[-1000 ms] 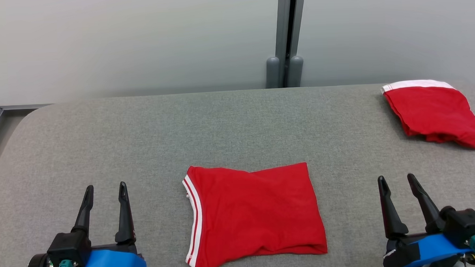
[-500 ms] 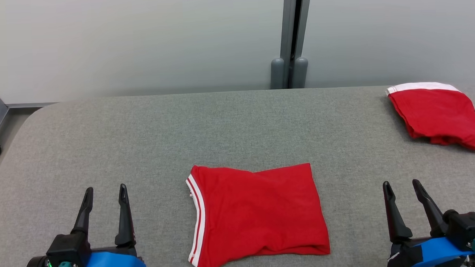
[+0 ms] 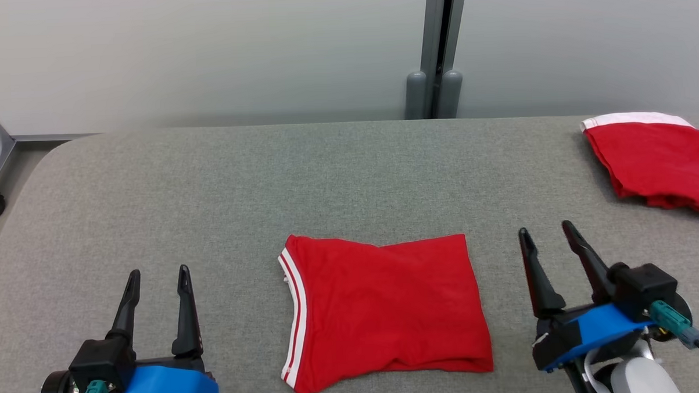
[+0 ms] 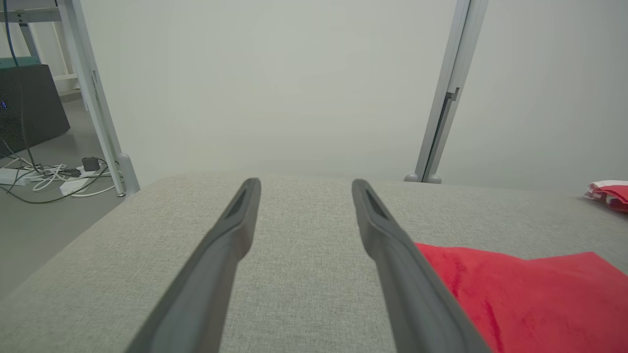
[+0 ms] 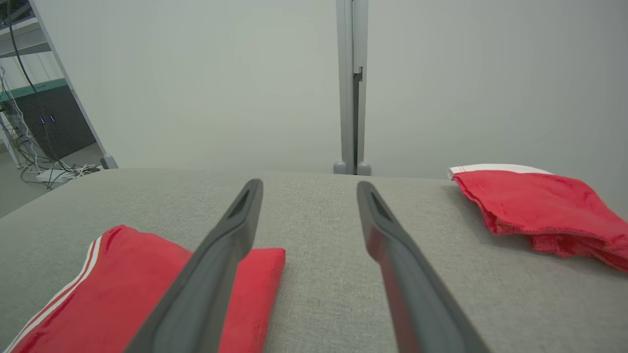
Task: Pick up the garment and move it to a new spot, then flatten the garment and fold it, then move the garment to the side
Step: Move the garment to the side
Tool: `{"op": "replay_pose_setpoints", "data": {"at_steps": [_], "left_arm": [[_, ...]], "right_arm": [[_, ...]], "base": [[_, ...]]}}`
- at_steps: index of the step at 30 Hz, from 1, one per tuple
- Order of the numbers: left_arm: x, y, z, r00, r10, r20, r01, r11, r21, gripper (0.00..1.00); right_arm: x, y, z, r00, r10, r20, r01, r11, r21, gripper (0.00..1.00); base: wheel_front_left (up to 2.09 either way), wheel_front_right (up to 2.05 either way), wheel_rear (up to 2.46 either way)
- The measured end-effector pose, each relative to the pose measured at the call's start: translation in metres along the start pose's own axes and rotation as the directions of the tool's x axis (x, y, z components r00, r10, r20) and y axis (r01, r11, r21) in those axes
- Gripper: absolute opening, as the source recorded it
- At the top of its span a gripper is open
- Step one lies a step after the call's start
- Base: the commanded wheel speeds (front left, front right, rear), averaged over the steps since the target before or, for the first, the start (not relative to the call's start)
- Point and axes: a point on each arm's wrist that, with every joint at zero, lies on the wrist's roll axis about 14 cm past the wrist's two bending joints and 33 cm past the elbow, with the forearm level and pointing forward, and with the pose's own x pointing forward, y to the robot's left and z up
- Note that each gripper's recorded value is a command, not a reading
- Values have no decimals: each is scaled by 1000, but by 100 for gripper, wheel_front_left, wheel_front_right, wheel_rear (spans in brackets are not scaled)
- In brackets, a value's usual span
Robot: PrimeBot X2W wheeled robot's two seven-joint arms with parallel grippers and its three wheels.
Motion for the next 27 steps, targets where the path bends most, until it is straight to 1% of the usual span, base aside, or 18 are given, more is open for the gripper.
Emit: {"op": "replay_pose_setpoints", "data": {"at_steps": [4,6,11,14,15,17,20,24,25,26,27], "left_arm": [[3,3,-1,1000,10,2,-10,1000,-6,100],[4,5,-2,1000,15,2,-15,1000,-6,100],[6,13,-3,999,38,3,-38,999,-8,100],[6,17,-5,999,50,-2,-50,999,-9,100],[6,21,-10,998,59,-14,-60,998,-12,100],[6,22,-12,998,62,-19,-62,998,-12,100],[8,23,-14,998,66,-20,-67,998,-11,100],[7,24,-16,997,67,-26,-68,998,-13,100],[8,23,-17,997,67,-25,-67,998,-15,100],[9,22,-18,998,64,-27,-65,998,-18,100],[10,21,-19,998,60,-32,-60,998,-18,100]], "right_arm": [[18,24,-9,996,75,-44,-75,997,-1,100],[25,29,-17,993,93,-68,-93,996,4,100],[28,38,-55,976,118,-181,-116,993,23,100],[23,41,-83,957,126,-260,-122,992,32,100],[20,41,-100,943,128,-307,-124,992,33,100],[17,41,-114,927,129,-353,-125,992,35,100],[10,44,-134,901,137,-412,-131,991,42,100],[4,51,-147,880,159,-447,-150,987,56,100],[4,52,-149,876,163,-453,-151,986,63,37],[5,53,-149,875,167,-455,-154,986,66,0],[8,54,-148,878,169,-448,-157,986,65,0]], "base": [[0,0,0],[0,0,0],[0,0,0],[0,0,0],[0,0,0],[0,0,0],[0,0,0],[0,0,0],[0,0,0],[0,0,0],[0,0,0]]}}
